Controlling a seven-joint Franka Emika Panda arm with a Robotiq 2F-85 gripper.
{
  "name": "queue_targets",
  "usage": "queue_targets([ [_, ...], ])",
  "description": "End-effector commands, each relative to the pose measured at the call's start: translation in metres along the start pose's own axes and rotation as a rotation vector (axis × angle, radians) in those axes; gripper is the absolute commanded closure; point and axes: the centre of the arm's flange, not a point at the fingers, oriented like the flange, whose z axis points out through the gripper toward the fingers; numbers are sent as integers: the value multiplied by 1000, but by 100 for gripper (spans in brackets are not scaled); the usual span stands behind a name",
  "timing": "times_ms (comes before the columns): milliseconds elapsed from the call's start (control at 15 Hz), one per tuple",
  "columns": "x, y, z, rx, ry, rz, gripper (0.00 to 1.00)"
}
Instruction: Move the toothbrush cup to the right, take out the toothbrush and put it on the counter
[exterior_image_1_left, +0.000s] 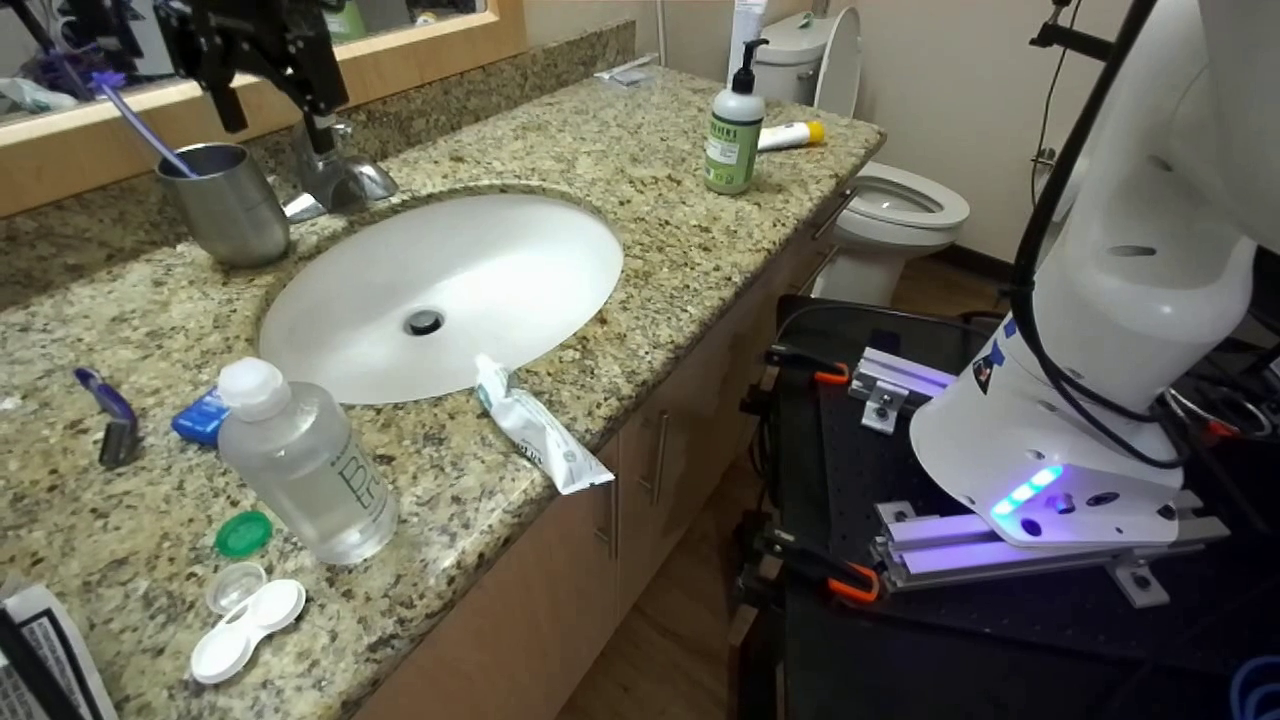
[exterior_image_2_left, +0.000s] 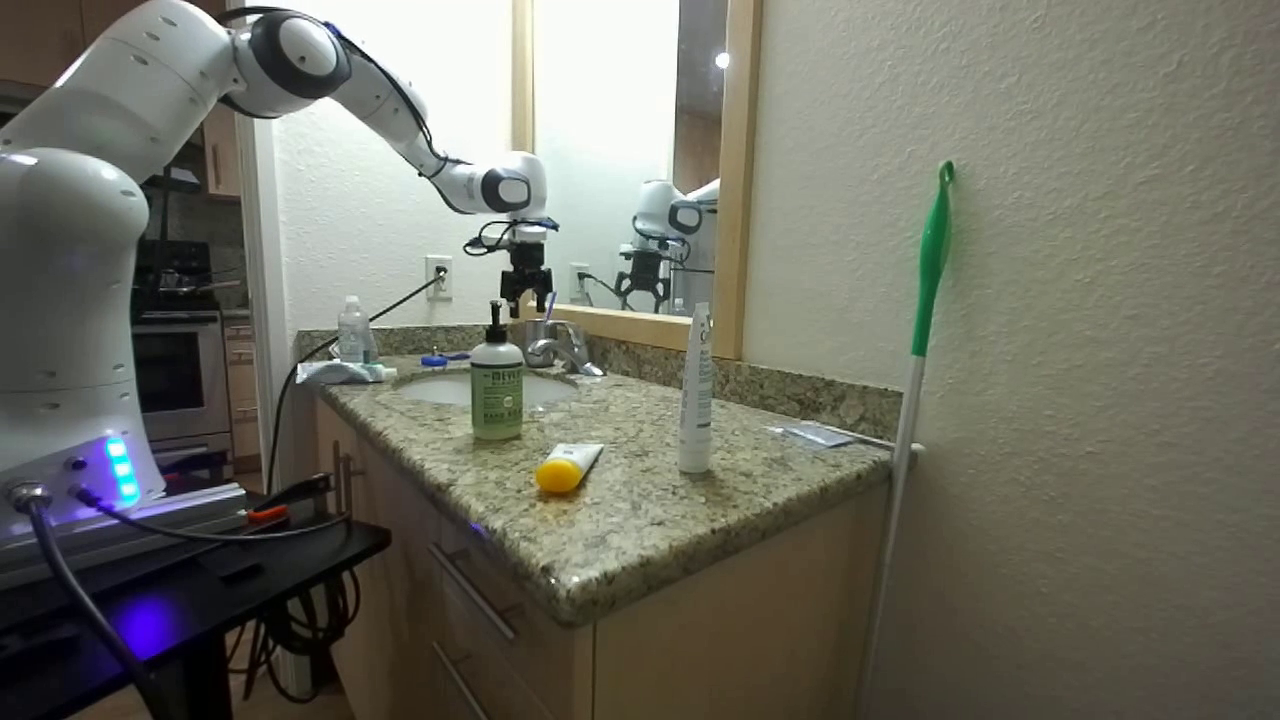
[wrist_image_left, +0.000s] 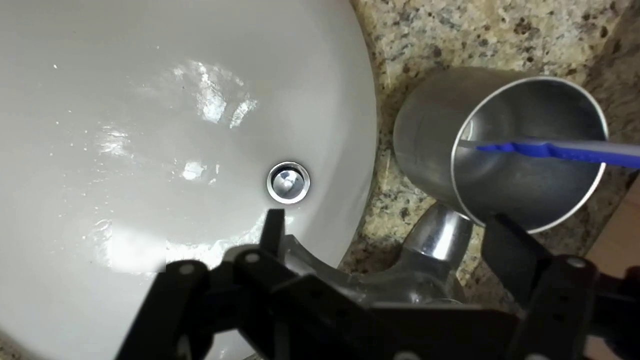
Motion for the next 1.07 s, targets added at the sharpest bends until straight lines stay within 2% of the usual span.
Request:
queue_targets([
  [0,-5,-17,17,-10,-22,-67,0],
  [133,-7,-6,15,-8,-6,-41,0],
  [400,-9,-13,21,3,-10,-56,0],
  [733,-9,-20,47,3,3,-68,0],
  [1000,-9,-27,57,67,22,-56,0],
])
